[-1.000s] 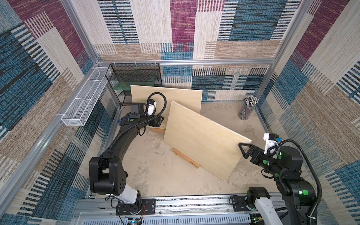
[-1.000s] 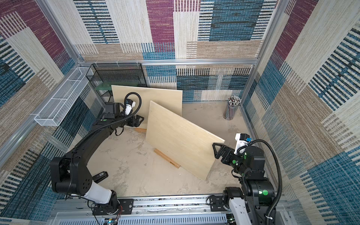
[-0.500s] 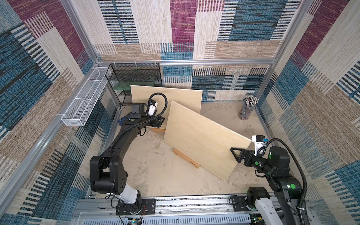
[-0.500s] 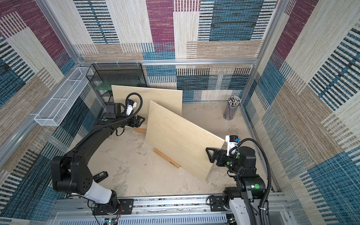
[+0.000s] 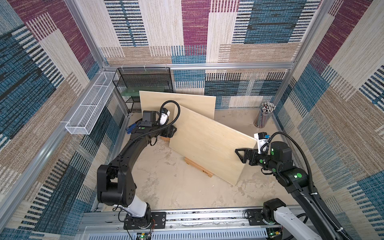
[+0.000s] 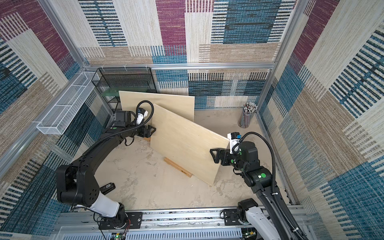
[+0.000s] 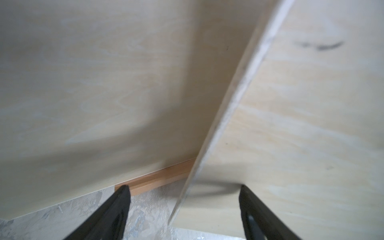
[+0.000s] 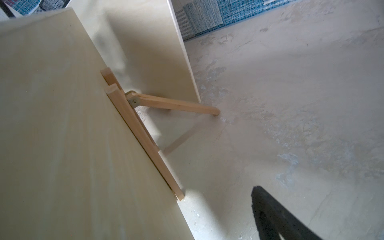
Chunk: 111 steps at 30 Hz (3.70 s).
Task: Disassemble the easel
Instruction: Pick up the drawing board from the easel.
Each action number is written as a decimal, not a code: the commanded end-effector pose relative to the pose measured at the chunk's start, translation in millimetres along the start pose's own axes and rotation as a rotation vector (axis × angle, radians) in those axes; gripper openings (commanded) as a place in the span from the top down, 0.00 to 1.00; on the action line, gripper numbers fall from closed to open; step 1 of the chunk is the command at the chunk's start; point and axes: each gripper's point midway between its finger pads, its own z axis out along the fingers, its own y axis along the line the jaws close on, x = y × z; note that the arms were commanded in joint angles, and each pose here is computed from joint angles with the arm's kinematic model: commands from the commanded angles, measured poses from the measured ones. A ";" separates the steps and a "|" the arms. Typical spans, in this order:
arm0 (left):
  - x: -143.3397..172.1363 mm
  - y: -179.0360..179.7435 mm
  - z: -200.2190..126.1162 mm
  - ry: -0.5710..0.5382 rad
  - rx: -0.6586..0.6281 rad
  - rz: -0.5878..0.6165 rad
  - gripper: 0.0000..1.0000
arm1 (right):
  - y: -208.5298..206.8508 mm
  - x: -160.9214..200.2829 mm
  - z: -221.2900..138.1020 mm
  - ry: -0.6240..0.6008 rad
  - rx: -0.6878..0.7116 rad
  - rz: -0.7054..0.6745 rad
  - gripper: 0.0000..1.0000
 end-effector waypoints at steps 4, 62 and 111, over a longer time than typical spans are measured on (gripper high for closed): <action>-4.0 -0.4 -0.8 -0.024 -0.001 0.017 0.17 | -33.7 -20.5 -0.3 -0.041 0.131 -0.088 0.05; 1.3 -64.6 -4.2 -0.114 0.485 -0.074 0.33 | -57.5 -52.0 65.0 0.047 -0.292 -0.231 0.18; -1.1 -81.5 -52.0 -0.171 0.751 -0.122 0.44 | -22.3 -49.9 82.9 0.126 -0.676 -0.214 0.39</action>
